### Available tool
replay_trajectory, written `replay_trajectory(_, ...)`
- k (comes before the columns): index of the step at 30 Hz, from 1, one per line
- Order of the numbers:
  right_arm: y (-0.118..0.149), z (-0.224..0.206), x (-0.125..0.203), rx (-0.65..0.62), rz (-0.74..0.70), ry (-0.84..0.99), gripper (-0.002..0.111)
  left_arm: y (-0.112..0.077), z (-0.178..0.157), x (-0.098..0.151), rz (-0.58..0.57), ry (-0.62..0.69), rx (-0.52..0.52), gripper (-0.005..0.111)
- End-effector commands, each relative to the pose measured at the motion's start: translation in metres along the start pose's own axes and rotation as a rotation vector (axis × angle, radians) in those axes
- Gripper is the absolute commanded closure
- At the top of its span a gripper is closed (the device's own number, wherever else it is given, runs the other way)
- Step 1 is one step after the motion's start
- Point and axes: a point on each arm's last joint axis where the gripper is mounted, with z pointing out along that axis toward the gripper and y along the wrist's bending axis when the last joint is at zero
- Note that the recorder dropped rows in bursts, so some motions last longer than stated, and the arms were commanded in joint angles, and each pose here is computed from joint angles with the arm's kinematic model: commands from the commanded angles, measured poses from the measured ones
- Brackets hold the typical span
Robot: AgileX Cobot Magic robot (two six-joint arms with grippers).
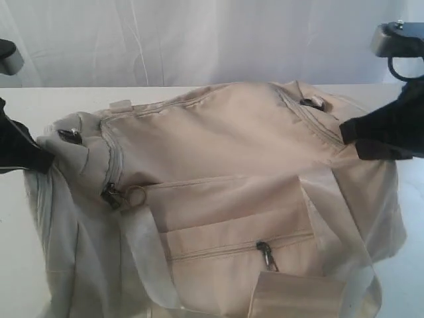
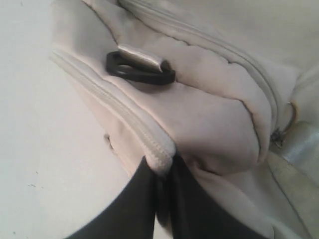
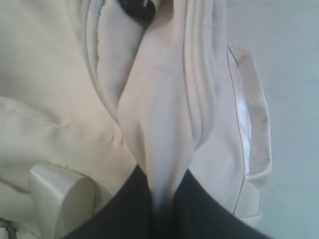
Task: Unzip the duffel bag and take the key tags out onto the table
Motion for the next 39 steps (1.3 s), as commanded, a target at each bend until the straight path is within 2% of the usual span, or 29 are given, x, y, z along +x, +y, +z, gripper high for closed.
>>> replay_trajectory(1, 0.000, -0.019, 0.030, 0.020, 0.027, -0.044, 0.108, 0.004, -0.008, -0.013, 0.021, -0.108, -0.043, 0.107)
replay_trajectory(9, -0.003, 0.008, 0.073, 0.008, 0.076, 0.056, 0.108, 0.007, -0.008, -0.014, 0.088, -0.106, -0.087, 0.107)
replay_trajectory(13, -0.003, 0.012, 0.064, 0.000, 0.091, -0.067, 0.108, 0.008, -0.008, -0.007, 0.096, -0.036, -0.088, 0.107)
replay_trajectory(15, -0.005, 0.016, 0.059, 0.014, 0.071, -0.109, 0.108, 0.012, -0.008, -0.004, 0.070, -0.009, -0.135, 0.107)
replay_trajectory(18, -0.008, 0.029, 0.054, 0.021, 0.078, -0.081, 0.108, 0.021, -0.009, -0.005, 0.041, -0.015, -0.232, 0.107)
replay_trajectory(21, -0.005, 0.030, 0.045, -0.015, 0.018, -0.069, 0.107, 0.022, -0.011, -0.006, 0.045, -0.024, -0.249, 0.107)
replay_trajectory(23, -0.003, 0.028, 0.041, -0.027, 0.001, -0.085, 0.101, 0.022, -0.016, -0.011, 0.049, -0.040, -0.254, 0.107)
replay_trajectory(26, -0.003, 0.027, 0.039, -0.031, 0.006, -0.093, 0.085, 0.023, -0.023, -0.016, 0.042, -0.045, -0.258, 0.107)
replay_trajectory(28, -0.003, 0.026, 0.038, -0.033, 0.009, -0.097, 0.071, 0.023, -0.024, -0.016, 0.040, -0.034, -0.258, 0.107)
replay_trajectory(29, -0.002, 0.022, 0.037, -0.035, -0.021, -0.111, 0.063, 0.021, -0.023, -0.015, 0.025, -0.028, -0.242, 0.107)
replay_trajectory(32, 0.002, 0.006, 0.030, -0.038, -0.100, -0.156, 0.050, 0.019, -0.023, -0.013, -0.004, -0.005, -0.213, 0.104)
replay_trajectory(34, 0.004, -0.005, 0.027, -0.035, -0.111, -0.200, 0.044, 0.018, -0.022, -0.011, -0.014, 0.016, -0.203, 0.096)
replay_trajectory(39, 0.009, -0.026, 0.029, -0.055, -0.107, -0.273, 0.044, 0.015, -0.022, -0.007, -0.047, 0.055, -0.168, 0.066)
